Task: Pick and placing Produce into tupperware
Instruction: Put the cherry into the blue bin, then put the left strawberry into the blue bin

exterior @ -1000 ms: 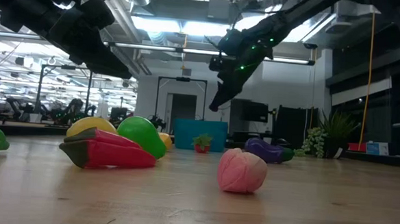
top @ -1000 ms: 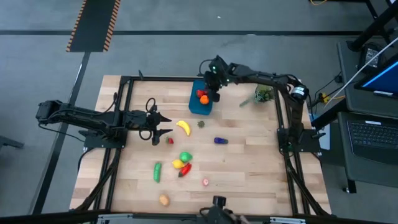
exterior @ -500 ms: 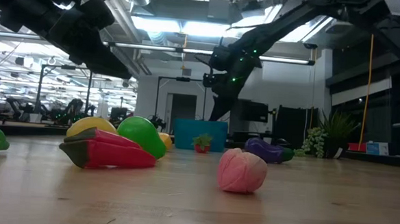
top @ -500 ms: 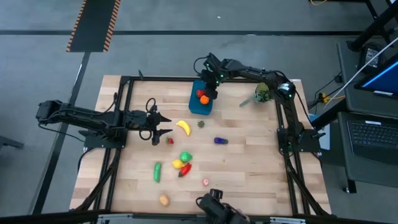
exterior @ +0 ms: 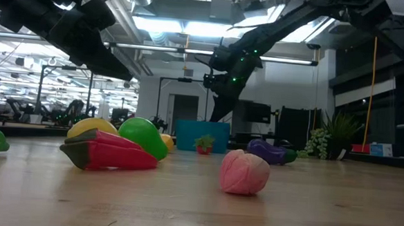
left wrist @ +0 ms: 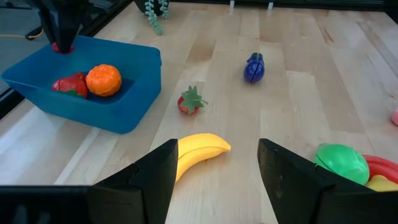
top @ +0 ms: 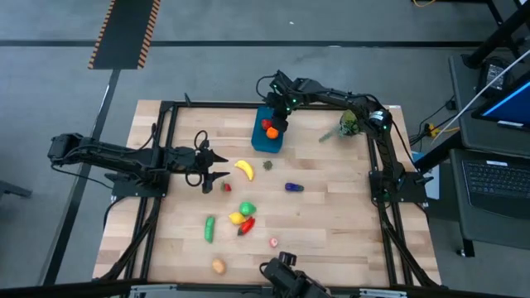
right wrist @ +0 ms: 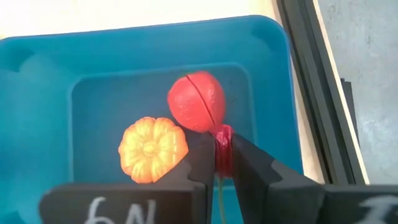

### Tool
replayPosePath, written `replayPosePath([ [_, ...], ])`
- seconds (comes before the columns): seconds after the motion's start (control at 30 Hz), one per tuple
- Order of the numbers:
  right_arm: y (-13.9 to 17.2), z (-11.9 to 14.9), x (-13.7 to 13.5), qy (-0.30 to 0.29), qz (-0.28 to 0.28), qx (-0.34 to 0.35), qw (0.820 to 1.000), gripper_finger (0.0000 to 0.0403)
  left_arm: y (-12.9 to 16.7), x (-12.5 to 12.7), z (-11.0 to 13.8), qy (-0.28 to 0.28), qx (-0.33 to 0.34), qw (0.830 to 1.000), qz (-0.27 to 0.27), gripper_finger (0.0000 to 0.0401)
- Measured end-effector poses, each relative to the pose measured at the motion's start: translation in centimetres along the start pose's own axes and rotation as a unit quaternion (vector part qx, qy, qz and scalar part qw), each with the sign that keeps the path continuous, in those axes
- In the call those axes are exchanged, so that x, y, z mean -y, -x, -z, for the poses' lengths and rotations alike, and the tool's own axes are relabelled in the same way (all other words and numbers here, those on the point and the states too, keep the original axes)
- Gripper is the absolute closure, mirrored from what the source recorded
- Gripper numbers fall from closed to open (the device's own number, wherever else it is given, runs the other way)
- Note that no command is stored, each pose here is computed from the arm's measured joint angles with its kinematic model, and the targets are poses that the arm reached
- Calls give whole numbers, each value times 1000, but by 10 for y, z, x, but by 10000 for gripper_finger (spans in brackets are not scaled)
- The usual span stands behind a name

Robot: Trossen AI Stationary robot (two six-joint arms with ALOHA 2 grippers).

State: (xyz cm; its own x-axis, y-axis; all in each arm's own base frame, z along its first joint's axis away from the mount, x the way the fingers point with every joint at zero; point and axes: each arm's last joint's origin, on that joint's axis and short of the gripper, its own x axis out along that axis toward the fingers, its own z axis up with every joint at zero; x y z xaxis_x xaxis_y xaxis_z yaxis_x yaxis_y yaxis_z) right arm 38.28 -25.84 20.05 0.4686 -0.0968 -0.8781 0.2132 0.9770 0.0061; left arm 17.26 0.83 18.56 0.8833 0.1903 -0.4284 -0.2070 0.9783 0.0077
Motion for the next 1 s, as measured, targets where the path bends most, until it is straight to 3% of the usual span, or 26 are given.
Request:
replayPosePath([
  [0.5, 0, 0, -1, -1, -12, 4, 1000, 344, 0, 0, 0, 0, -1, 1000, 0, 187],
  [0.8, 0, 0, -2, -12, -21, 6, 1000, 262, 0, 0, 0, 0, -2, 1000, 0, 187],
  [1.0, 3, -2, -2, -13, -21, 5, 1000, 240, 0, 0, 0, 0, -2, 1000, 0, 187],
])
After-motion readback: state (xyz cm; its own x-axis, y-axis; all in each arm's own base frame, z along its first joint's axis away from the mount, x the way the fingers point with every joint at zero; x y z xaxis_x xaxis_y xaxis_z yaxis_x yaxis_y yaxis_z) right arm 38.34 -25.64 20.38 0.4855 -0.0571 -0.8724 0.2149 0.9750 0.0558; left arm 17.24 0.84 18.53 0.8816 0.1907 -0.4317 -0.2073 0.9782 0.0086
